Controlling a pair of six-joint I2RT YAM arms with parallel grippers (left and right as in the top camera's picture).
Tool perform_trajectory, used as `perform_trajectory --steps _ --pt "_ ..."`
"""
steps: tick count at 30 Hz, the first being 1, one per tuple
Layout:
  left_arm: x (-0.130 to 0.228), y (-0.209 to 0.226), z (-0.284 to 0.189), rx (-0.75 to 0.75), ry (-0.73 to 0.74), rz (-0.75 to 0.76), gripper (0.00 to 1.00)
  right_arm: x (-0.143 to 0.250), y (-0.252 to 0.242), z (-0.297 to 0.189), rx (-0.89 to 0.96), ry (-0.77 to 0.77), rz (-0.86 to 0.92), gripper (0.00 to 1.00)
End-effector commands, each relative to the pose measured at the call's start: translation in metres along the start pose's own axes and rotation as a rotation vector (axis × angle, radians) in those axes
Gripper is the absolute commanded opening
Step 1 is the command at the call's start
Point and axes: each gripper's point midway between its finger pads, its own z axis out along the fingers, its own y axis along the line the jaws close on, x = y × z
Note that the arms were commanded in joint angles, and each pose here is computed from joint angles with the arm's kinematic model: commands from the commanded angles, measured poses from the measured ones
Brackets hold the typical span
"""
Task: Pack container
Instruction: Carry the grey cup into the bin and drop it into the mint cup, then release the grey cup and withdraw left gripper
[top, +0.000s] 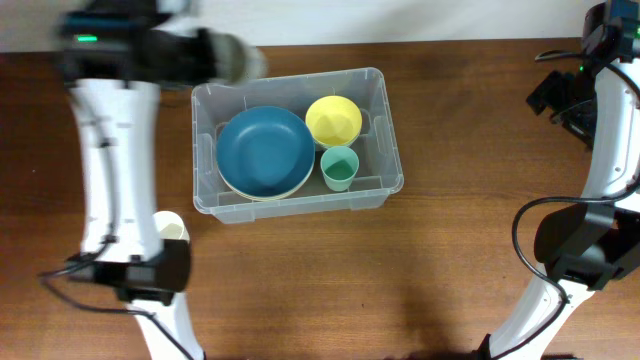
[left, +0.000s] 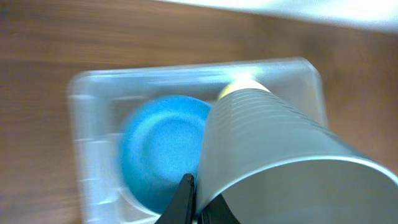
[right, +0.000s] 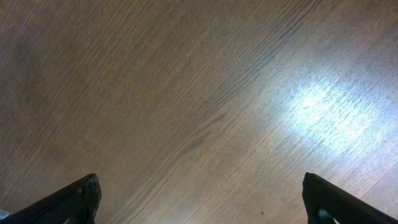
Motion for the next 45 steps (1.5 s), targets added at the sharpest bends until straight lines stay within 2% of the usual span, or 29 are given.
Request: perform_trajectory --steps 1,7,12,17,23,25,33,34,37,38,41,43,45 --pt "0.023 -0.033 0.037 -0.044 0.088 0.122 0.01 0.000 0.000 0.003 0.006 0.005 0.009 0.99" --pt "0.068 -0.086 0.101 -0.041 0.244 0.266 0.01 0.000 0.000 0.003 0.006 0.005 0.009 0.99" --pt "0.098 -0.087 0.138 -0.074 0.369 0.291 0.01 0.000 0.000 0.003 0.006 0.005 0.009 0.99" --pt "0.113 -0.079 0.145 -0.098 0.442 0.287 0.01 0.000 0.000 0.003 0.006 0.005 0.009 0.99" --pt "0.118 -0.077 0.144 -0.104 0.462 0.286 0.01 0.000 0.000 0.003 0.006 0.005 0.009 0.99" --pt "0.118 -0.077 0.144 -0.104 0.462 0.286 0.09 0.000 0.000 0.003 0.006 0.005 0.009 0.99" --pt "0.120 -0.077 0.143 -0.103 0.471 0.286 0.11 0.000 0.000 0.003 0.006 0.005 0.009 0.99" --pt "0.120 -0.077 0.143 -0.103 0.471 0.285 0.15 0.000 0.000 0.003 0.006 0.005 0.009 0.99" --pt "0.119 -0.076 0.143 -0.108 0.467 0.296 0.56 0.000 0.000 0.003 0.006 0.005 0.009 0.99" --pt "0.116 -0.072 0.144 -0.128 0.457 0.299 0.67 0.000 0.000 0.003 0.006 0.005 0.009 0.99" --pt "0.102 -0.052 0.139 -0.215 0.418 0.299 0.82 0.000 0.000 0.003 0.006 0.005 0.009 0.99" --pt "0.091 -0.037 0.131 -0.257 0.387 0.263 0.99 0.000 0.000 0.003 0.006 0.005 0.009 0.99" --pt "0.078 -0.024 0.116 -0.265 0.347 0.191 0.99 0.000 0.000 0.003 0.006 0.005 0.009 0.99"
